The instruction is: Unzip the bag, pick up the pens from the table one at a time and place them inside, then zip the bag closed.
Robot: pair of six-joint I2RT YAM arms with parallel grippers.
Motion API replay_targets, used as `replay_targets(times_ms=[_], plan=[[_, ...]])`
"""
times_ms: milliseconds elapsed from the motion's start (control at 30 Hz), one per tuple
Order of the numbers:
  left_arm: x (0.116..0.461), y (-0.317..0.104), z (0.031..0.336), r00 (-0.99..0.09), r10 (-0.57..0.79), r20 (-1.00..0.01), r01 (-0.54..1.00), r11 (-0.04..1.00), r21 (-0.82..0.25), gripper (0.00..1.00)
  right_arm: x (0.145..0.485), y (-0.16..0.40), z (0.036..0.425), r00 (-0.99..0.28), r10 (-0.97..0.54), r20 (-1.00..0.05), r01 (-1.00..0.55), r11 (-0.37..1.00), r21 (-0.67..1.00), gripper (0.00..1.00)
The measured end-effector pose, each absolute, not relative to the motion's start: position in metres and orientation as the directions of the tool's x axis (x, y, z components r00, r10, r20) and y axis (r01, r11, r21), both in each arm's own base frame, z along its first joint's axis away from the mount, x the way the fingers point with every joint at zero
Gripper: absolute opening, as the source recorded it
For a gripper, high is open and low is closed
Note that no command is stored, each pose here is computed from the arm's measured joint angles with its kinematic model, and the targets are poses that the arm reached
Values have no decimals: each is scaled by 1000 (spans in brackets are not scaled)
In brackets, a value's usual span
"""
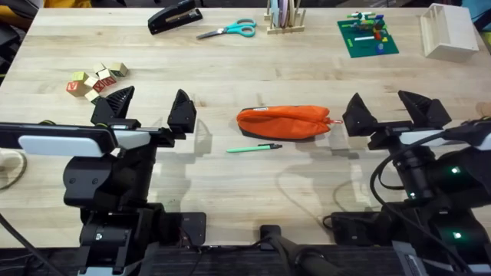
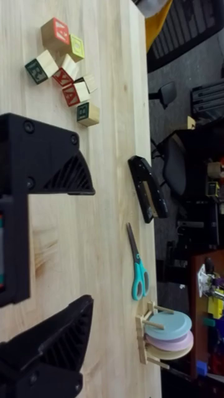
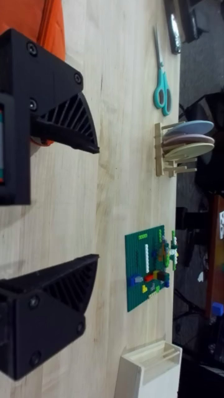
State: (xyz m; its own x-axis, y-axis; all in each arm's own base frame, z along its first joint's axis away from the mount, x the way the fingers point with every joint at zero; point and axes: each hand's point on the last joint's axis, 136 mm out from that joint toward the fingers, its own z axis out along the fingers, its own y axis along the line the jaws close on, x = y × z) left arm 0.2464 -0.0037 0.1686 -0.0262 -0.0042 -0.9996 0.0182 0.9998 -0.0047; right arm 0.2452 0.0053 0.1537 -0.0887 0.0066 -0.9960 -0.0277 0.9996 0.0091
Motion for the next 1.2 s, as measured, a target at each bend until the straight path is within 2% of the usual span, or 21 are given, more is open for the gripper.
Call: replay_targets(times_ms=[67, 600, 700, 733, 933, 1067, 1100, 1200], plan=[[246, -4, 159, -67, -3, -998, 18, 1000, -5, 995, 245, 5, 153, -91, 7, -996, -27, 1000, 9, 996], [246, -8, 160, -63, 1, -998, 45, 999, -2, 993, 245, 3, 153, -93, 7, -996, -13, 1000, 8, 996], [245, -11, 164, -57, 4, -998, 64, 998, 1, 993, 242, 2, 153, -129, 7, -992, -7, 1000, 8, 996], [243, -12, 180, -25, 5, -1000, 69, 998, 3, 992, 233, 1, 156, -191, 6, -982, 0, 1000, 6, 996], [240, -16, 218, 15, 8, -1000, 91, 996, 10, 993, 218, 0, 200, -227, 6, -974, 1, 1000, 6, 996], [246, -23, 229, -57, 9, -998, 130, 992, 2, 993, 213, 0, 236, -234, 6, -972, 1, 1000, 6, 996], [254, -29, 241, -114, 10, -993, 166, 986, -9, 993, 212, 0, 256, -258, 6, -966, 1, 1000, 6, 997], [265, -34, 260, -155, 11, -988, 195, 981, -20, 993, 214, 0, 276, -282, 6, -959, 1, 1000, 6, 997]])
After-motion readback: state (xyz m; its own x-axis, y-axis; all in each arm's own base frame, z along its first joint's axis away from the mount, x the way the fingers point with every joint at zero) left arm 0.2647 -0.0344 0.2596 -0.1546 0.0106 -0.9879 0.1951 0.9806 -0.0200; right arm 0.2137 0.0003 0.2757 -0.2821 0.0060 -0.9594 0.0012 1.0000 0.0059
